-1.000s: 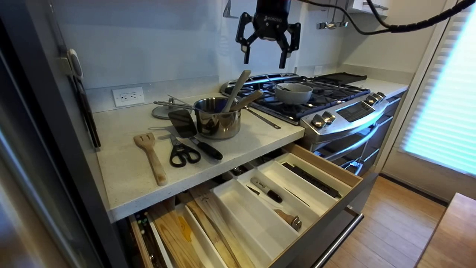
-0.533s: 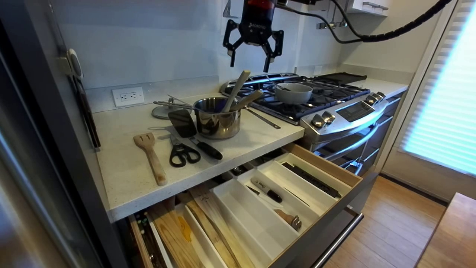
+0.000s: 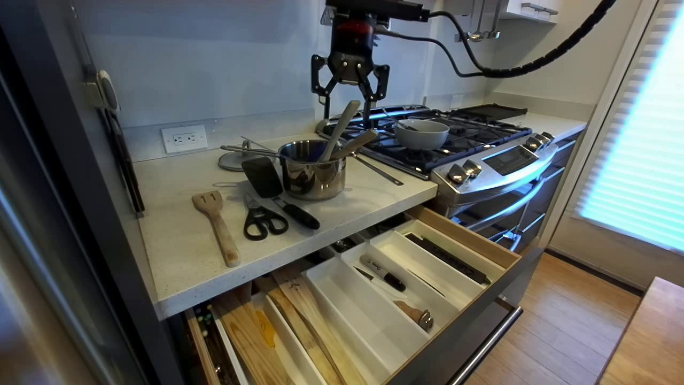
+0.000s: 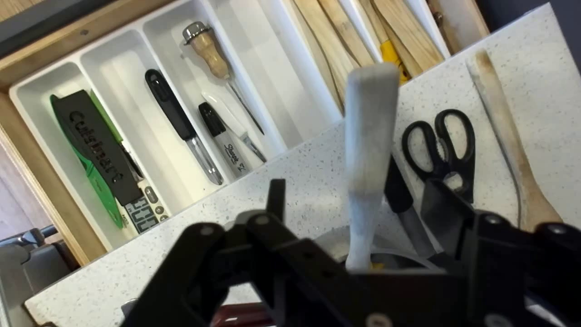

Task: Pick up the wooden with yellow tip spatula from the utensil holding bucket and put it in the second last right compartment of the opened drawer

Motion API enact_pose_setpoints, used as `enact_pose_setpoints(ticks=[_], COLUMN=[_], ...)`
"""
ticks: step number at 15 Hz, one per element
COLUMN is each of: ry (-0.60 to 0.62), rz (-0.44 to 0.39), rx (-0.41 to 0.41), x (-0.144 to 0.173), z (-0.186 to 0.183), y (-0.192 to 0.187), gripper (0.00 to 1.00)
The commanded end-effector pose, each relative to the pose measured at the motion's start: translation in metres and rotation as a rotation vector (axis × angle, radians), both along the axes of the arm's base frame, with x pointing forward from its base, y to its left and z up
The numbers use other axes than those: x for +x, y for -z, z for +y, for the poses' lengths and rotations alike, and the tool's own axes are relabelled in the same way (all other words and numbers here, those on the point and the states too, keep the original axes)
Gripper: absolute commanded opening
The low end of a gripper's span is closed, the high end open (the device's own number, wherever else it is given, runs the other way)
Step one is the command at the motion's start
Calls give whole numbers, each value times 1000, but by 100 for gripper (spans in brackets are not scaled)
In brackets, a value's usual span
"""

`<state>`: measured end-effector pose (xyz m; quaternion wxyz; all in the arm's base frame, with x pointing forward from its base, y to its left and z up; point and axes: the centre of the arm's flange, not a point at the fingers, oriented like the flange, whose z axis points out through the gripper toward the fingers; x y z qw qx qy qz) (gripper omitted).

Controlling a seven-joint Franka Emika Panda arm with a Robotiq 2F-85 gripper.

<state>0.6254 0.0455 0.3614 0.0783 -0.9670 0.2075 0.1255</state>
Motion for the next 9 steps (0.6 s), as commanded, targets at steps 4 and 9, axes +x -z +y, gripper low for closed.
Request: enact_pose_setpoints(ticks=[4,9], ry=[-26,-19], rz=[142,138], rx=[20,27], x=[17,19], z=[1,-2], y=[13,6], gripper=[43,5])
